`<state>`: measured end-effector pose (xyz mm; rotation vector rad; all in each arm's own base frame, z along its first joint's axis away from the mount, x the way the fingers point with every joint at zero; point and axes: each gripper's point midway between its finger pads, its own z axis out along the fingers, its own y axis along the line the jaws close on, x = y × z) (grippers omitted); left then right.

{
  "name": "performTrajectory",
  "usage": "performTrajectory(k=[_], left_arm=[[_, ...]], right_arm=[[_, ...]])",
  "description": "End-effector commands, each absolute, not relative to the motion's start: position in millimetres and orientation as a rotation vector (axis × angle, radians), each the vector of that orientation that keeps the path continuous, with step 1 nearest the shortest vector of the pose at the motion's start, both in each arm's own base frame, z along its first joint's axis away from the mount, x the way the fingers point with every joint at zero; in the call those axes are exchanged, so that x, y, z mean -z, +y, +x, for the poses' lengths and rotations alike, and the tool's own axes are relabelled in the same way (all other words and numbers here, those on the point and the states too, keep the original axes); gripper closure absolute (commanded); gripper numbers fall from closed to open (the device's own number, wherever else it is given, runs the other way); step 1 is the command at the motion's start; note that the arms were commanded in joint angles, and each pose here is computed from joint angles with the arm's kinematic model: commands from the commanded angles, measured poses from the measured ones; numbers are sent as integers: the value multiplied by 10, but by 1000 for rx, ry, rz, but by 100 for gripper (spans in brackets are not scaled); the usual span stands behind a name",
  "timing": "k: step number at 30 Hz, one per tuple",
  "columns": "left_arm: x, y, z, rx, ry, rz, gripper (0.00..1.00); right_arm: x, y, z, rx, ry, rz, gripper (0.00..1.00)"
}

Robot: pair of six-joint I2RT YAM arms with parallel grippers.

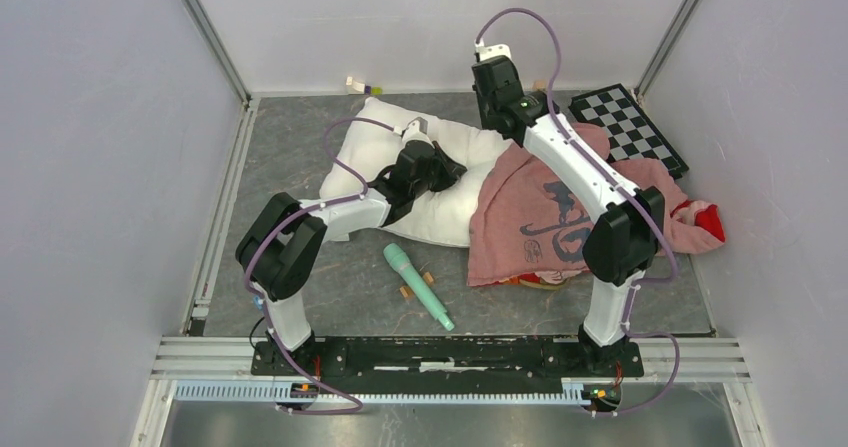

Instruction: Put the pillow into the pillowcase

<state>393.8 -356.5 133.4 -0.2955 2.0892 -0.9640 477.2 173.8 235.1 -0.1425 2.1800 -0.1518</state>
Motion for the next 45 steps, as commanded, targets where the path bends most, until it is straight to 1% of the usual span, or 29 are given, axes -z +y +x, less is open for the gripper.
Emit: performTrajectory(k=[1, 3, 5, 7, 9, 14, 17, 20, 22, 23, 26, 30, 33, 35, 38, 42, 45], left_arm=[[-275, -3254, 3334, 702, 2460, -272, 98], [-266, -3252, 3333, 699, 2461, -273, 97], [-257, -3261, 3333, 700, 2464, -274, 98], [-266, -3270, 3339, 705, 2462, -276, 98], [-277, -3278, 3337, 708, 2461, -276, 98], [-306, -3266, 3343, 704, 2453, -277, 98], [-302, -3263, 3334, 704, 2455, -276, 98], [-293, -3241, 3319, 698, 2456, -278, 98], [-288, -3224, 3310, 694, 2456, -280, 97], [-289, -3220, 3302, 696, 2456, -280, 98], [-308, -3223, 3285, 704, 2450, -277, 98], [-388, -3291, 3264, 718, 2434, -248, 98], [-507, -3433, 3271, 765, 2404, -225, 97], [-601, -3551, 3308, 794, 2387, -204, 97], [-775, -3645, 3451, 814, 2362, -211, 97], [-1048, -3735, 3686, 863, 2323, -238, 97], [-1101, -3736, 3839, 883, 2337, -286, 98]], right_arm=[[-2519, 1507, 4617, 269, 2164, -98, 60], [-2536, 1438, 4513, 268, 2144, -89, 54], [-2477, 1408, 4450, 274, 2159, -101, 44], [-2399, 1395, 4434, 289, 2186, -115, 38], [-2318, 1391, 4419, 298, 2210, -122, 35], [-2120, 1381, 4405, 269, 2263, -138, 35], [-2053, 1337, 4390, 278, 2281, -135, 44], [-2054, 1303, 4374, 280, 2280, -121, 60], [-2094, 1308, 4382, 269, 2273, -112, 74], [-2123, 1327, 4390, 259, 2269, -113, 83], [-2292, 1461, 4450, 197, 2233, -114, 100], [-2734, 1923, 4601, 83, 2138, -168, 100], [-3183, 2618, 4602, -77, 2017, -251, 100], [-3351, 3042, 4542, -186, 1964, -297, 100], [-3293, 3309, 4486, -292, 1950, -310, 100], [-2990, 3274, 4492, -285, 1978, -338, 100], [-2950, 3238, 4513, -292, 1992, -349, 100]])
